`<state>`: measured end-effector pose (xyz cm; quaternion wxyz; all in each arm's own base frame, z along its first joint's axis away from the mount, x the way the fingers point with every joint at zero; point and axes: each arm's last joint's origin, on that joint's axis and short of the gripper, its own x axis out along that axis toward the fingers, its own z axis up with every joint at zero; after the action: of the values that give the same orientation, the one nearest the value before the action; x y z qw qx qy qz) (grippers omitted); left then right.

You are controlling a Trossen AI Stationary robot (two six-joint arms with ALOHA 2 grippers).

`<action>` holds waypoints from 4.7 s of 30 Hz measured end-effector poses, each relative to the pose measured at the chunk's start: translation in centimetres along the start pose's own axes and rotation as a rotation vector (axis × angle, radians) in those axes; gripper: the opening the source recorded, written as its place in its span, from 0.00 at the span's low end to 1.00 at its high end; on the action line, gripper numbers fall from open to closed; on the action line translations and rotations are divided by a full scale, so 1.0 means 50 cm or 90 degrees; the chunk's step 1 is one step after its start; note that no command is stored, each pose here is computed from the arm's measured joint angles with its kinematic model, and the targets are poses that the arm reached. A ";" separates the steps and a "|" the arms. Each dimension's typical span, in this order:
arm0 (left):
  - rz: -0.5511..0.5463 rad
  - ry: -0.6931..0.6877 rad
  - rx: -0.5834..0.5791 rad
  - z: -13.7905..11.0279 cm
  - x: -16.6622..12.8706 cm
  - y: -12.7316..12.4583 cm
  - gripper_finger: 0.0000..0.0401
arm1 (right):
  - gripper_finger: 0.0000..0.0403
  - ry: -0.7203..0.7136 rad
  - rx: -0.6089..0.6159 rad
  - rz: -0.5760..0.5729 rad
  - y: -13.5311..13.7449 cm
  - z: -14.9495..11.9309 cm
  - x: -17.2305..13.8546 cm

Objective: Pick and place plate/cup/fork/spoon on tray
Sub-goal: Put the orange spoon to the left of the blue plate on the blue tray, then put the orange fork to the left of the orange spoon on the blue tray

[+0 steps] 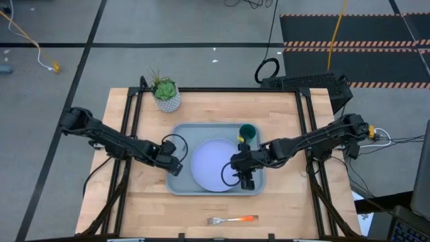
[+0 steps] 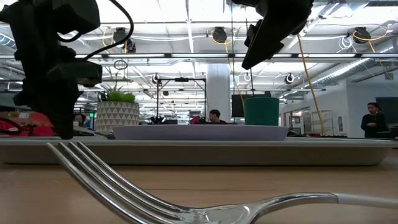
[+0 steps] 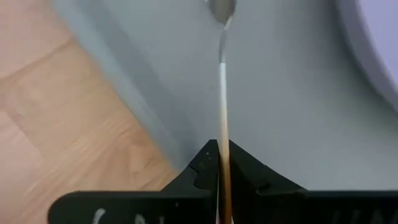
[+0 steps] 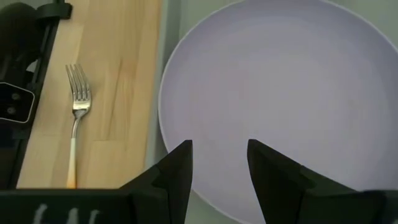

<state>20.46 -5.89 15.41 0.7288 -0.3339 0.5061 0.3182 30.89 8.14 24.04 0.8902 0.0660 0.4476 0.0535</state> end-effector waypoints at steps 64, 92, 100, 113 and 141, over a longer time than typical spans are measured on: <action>-0.379 -0.484 0.437 0.044 -0.199 -0.118 0.37 | 0.36 0.183 -0.045 -0.036 0.085 -0.090 -0.015; -0.403 -0.178 0.667 -0.007 -0.140 -0.506 0.37 | 0.36 0.388 0.016 -0.350 0.148 -0.238 -0.107; -0.349 -0.072 0.620 -0.012 -0.103 -0.535 0.37 | 0.36 0.262 -0.006 -0.445 0.140 -0.250 -0.154; -0.409 -0.100 0.599 -0.045 -0.040 -0.579 0.37 | 0.36 0.234 0.174 -0.414 0.057 -0.349 -0.180; -0.294 -0.051 0.658 -0.102 0.081 -0.570 0.37 | 0.36 0.182 0.306 -0.258 0.041 -0.388 -0.152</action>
<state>41.78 -25.89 14.90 0.8668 -0.0234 0.4819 -0.1257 10.73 10.33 18.92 0.7700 0.1754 0.5718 -0.2224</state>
